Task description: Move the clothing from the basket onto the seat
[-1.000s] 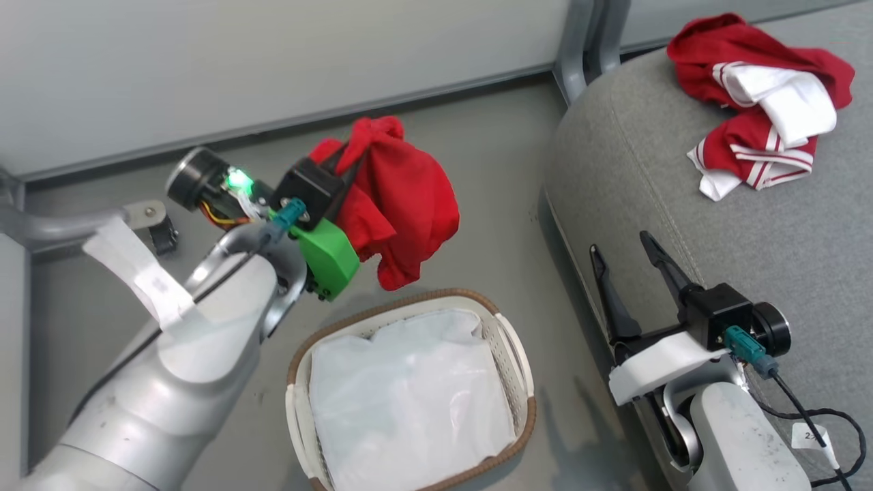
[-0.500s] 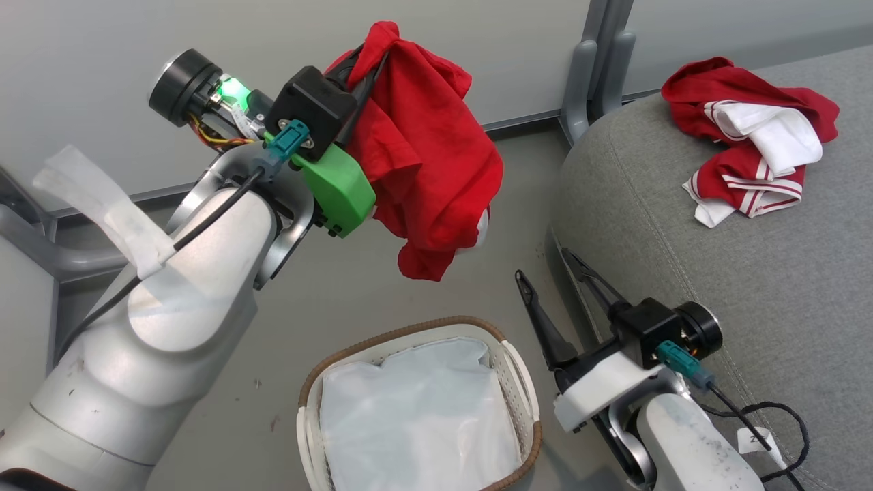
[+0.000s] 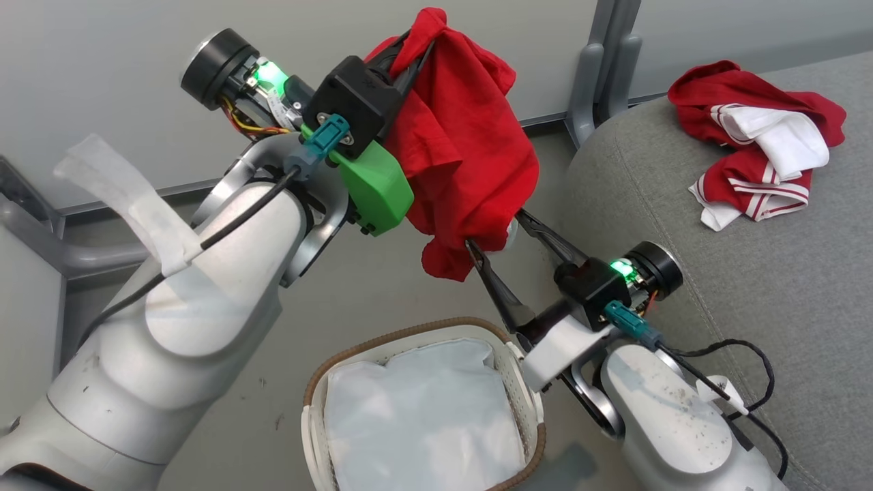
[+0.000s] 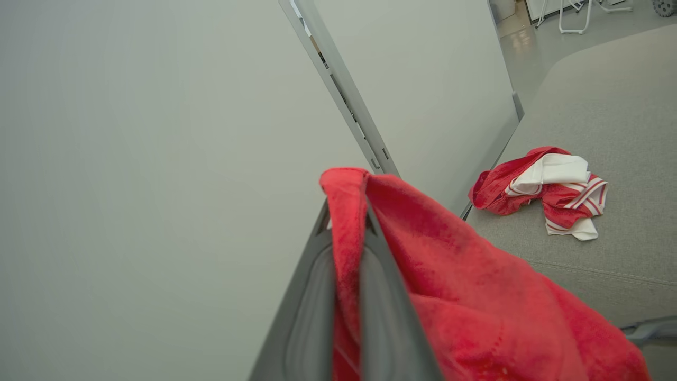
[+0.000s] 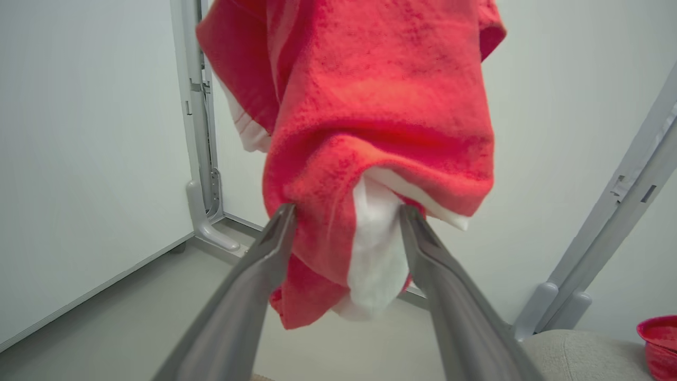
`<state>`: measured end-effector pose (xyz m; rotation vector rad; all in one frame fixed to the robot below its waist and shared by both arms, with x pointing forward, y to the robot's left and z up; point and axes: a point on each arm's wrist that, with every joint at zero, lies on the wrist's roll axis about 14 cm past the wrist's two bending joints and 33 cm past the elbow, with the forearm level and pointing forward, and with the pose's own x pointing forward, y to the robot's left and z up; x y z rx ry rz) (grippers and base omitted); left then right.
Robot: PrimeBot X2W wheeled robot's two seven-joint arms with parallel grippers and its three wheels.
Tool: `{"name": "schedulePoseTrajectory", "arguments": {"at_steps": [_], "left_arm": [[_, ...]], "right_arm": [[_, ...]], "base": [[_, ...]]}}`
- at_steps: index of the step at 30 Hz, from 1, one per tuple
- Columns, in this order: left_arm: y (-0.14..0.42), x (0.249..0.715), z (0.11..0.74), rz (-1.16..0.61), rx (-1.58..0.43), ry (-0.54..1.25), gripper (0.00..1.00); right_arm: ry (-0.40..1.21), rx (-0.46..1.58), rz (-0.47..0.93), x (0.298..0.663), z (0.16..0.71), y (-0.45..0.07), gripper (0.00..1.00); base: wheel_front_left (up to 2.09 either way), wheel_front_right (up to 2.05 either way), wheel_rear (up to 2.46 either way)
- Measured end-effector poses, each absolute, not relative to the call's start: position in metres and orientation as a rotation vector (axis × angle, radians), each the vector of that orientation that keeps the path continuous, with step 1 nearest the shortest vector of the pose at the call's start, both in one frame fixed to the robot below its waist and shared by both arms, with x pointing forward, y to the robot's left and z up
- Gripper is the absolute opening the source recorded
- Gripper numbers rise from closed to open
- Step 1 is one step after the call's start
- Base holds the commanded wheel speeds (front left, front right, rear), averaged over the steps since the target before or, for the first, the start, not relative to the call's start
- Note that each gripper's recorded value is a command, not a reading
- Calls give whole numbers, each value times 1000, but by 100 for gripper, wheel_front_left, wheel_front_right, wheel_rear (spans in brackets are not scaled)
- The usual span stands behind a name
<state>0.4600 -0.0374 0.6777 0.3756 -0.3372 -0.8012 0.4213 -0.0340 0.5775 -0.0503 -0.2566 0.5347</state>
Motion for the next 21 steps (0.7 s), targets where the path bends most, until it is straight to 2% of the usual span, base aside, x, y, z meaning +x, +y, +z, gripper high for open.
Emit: {"name": "schedulePoseTrajectory", "arguments": {"at_steps": [15, 16, 17, 19, 21], "left_arm": [[-53, 425, 692, -876, 334, -383, 0], [-54, 423, 692, -879, 330, -382, 0], [-54, 422, 691, -882, 322, -380, 0], [-52, 420, 690, -882, 317, -378, 0], [-49, 420, 687, -871, 302, -367, 0]], "right_arm": [[-361, -84, 600, 440, 623, -10, 100], [-362, -84, 602, 440, 623, -9, 55], [-361, -84, 604, 441, 623, -8, 25], [-361, -85, 608, 441, 624, -7, 0], [-372, -76, 608, 441, 628, -6, 0]], "base": [[0, 0, 0], [0, 0, 0], [0, 0, 0], [0, 0, 0], [0, 0, 0]]}}
